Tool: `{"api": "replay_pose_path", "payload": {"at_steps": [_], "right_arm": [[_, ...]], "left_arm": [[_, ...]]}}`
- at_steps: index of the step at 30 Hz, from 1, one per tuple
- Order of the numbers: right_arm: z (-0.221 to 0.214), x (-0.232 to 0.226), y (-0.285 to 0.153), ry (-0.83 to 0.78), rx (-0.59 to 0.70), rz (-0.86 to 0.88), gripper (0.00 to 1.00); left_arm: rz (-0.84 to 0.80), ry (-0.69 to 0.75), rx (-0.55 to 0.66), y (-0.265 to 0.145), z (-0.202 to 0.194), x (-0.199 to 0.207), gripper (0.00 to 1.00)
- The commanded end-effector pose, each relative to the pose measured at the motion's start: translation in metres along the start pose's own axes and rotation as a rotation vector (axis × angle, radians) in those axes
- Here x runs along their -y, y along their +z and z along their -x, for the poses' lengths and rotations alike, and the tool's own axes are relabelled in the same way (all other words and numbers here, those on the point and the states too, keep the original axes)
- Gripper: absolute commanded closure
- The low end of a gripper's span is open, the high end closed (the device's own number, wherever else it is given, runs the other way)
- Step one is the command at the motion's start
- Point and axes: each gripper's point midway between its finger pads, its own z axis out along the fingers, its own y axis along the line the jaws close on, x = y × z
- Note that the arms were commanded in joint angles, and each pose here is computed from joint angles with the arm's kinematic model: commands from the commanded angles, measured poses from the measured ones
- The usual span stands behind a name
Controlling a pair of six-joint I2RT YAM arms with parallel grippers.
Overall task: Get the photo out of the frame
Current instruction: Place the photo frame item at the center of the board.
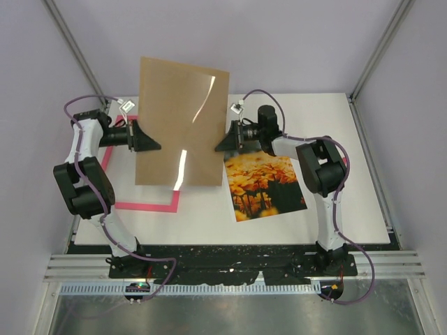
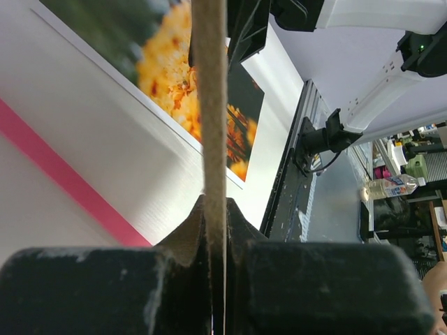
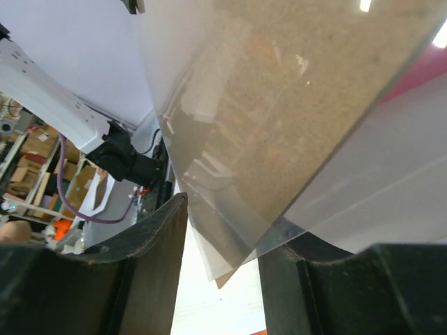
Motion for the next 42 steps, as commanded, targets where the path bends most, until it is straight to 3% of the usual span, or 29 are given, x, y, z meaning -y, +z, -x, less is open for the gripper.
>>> {"api": "replay_pose_path", "payload": {"at_steps": [1, 9, 12, 14, 15, 16, 30, 36, 42], "right_arm": [[0.024, -0.037, 0.006, -0.042, 0.032, 0.143, 0.55], [0.024, -0.071, 0.014, -0.005, 0.017, 0.219, 0.86], [0.023, -0.079, 0.014, -0.001, 0.01, 0.227, 0.92], [0.021, -0.083, 0.011, 0.008, 0.006, 0.225, 0.92], [0.021, -0.084, 0.01, 0.005, 0.006, 0.224, 0.92], [0.02, -0.085, 0.008, 0.02, 0.009, 0.215, 0.92], [-0.002, -0.026, 0.01, 0.17, 0.016, 0.111, 0.92], [-0.013, -0.003, 0.012, 0.228, 0.028, 0.006, 0.92], [-0.028, 0.017, 0.011, 0.271, 0.026, -0.07, 0.92]], "left_arm": [[-0.243, -0.319, 0.266, -0.01, 0.04, 0.076, 1.0], [-0.235, -0.357, 0.279, -0.011, 0.038, 0.06, 0.97], [-0.229, -0.348, 0.286, -0.014, 0.038, 0.059, 0.82], [-0.224, -0.348, 0.287, -0.015, 0.038, 0.058, 0.61], [-0.221, -0.352, 0.29, -0.017, 0.038, 0.056, 0.43], [-0.217, -0.352, 0.29, -0.017, 0.038, 0.054, 0.01], [-0.121, -0.426, 0.281, -0.036, 0.017, -0.014, 0.0], [-0.142, -0.476, 0.368, -0.046, 0.026, -0.017, 0.0], [-0.148, -0.437, 0.409, -0.056, 0.044, -0.013, 0.0]]}}
